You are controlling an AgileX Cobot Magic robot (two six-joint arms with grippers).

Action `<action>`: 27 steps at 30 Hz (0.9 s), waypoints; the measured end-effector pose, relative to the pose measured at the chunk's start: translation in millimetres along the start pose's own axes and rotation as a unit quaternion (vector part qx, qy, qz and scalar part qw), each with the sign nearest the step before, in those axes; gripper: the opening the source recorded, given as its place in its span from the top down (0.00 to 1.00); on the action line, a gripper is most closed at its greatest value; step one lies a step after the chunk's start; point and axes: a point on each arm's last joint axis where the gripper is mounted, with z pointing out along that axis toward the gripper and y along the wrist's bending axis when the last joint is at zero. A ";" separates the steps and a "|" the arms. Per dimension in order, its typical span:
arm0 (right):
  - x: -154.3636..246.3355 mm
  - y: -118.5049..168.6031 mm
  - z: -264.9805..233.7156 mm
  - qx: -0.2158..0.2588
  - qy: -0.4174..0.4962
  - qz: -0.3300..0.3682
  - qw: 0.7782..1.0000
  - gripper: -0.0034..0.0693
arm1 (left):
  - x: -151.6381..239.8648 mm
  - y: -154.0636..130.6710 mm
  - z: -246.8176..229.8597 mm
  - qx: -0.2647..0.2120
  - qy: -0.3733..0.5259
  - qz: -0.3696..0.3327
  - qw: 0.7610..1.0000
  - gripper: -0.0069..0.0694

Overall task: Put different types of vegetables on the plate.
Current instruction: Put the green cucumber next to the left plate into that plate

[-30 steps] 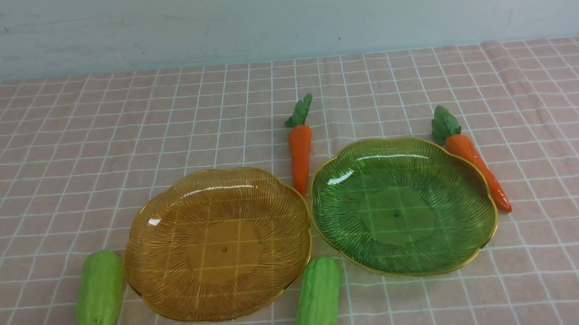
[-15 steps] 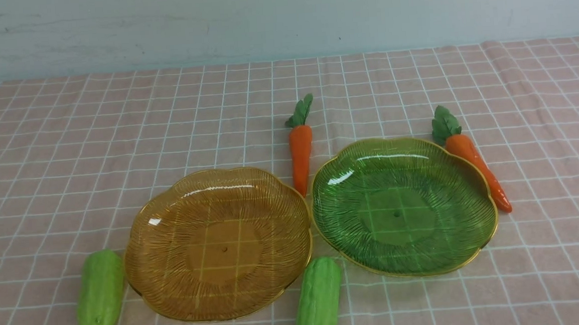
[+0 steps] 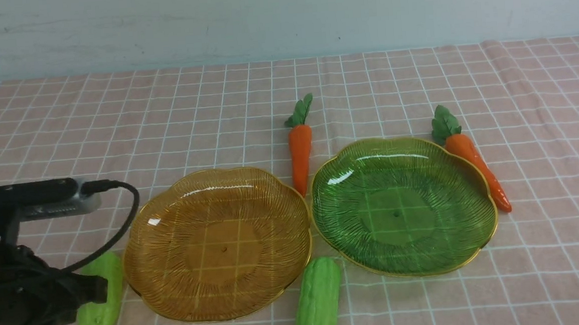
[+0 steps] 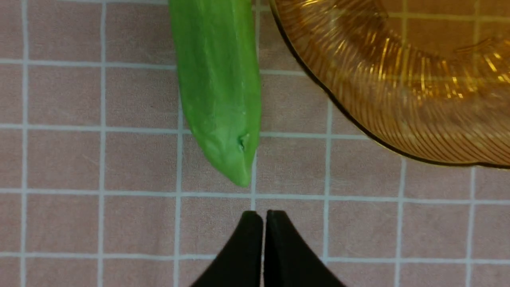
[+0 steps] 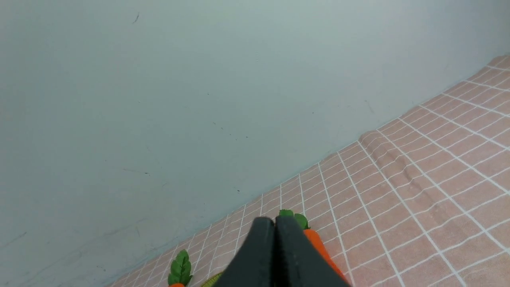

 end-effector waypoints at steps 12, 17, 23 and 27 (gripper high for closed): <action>-47.6 66.1 -1.5 -0.036 0.206 -0.133 0.969 0.97 | -19.3 4.9 51.6 -0.031 0.031 0.020 0.999 0.78; -47.0 70.0 8.8 -0.035 0.265 -0.159 0.950 0.97 | -25.9 5.2 62.0 -0.033 0.014 0.026 0.999 0.47; -46.1 72.0 10.4 -0.044 0.271 -0.153 0.949 0.97 | -32.6 8.5 80.4 -0.049 0.007 0.034 0.998 0.13; -46.2 72.6 10.5 -0.050 0.269 -0.162 0.948 0.97 | -30.0 11.8 100.1 -0.063 0.041 0.021 0.997 0.10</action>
